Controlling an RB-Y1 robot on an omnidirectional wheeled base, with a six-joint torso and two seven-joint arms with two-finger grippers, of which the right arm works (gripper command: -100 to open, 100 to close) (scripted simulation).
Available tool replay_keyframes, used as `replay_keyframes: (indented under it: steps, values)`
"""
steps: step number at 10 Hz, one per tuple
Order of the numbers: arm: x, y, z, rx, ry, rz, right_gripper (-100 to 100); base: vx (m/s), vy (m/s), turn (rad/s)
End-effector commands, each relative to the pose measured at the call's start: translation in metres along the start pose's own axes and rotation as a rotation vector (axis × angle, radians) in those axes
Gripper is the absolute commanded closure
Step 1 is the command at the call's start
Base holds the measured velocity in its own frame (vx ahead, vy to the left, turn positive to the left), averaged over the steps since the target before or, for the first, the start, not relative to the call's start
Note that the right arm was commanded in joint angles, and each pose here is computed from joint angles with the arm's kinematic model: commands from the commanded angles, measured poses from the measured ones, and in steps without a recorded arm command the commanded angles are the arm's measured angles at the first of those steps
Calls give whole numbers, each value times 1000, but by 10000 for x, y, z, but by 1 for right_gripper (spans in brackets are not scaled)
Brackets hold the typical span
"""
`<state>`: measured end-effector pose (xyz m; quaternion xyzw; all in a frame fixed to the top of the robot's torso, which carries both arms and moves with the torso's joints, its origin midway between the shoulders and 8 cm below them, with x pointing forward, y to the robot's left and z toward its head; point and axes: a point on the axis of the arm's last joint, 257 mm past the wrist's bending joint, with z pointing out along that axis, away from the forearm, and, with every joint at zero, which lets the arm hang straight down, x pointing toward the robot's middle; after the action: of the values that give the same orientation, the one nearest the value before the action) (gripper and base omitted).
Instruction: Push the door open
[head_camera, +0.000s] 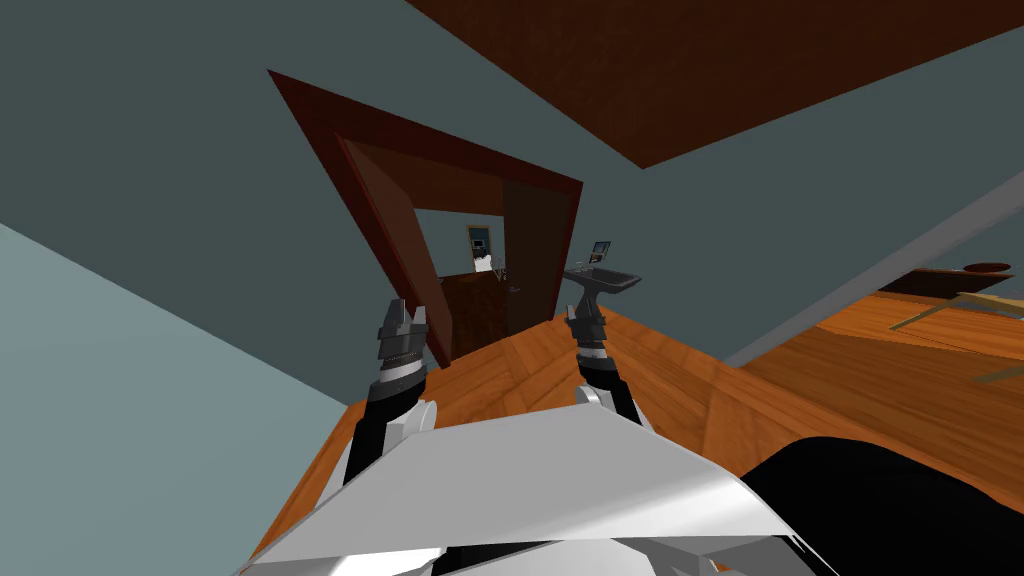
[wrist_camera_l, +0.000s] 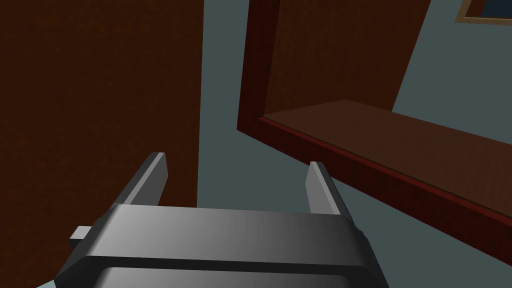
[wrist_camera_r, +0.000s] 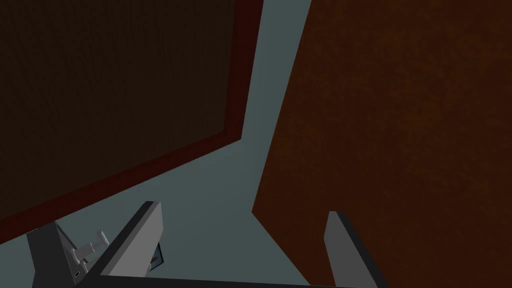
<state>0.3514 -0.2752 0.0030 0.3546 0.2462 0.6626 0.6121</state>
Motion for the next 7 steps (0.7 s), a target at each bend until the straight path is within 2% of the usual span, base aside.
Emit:
replay_keyframes:
  steps: [1, 5, 7]
  values:
    - [27, -105, -13, 14, 9, 6, -100, 82, -11, -31]
    - [128, -467, -68, 63, 40, 26, -100, 185, -8, -38]
    - [164, -583, -90, 79, 51, 32, -100, 150, -13, -23]
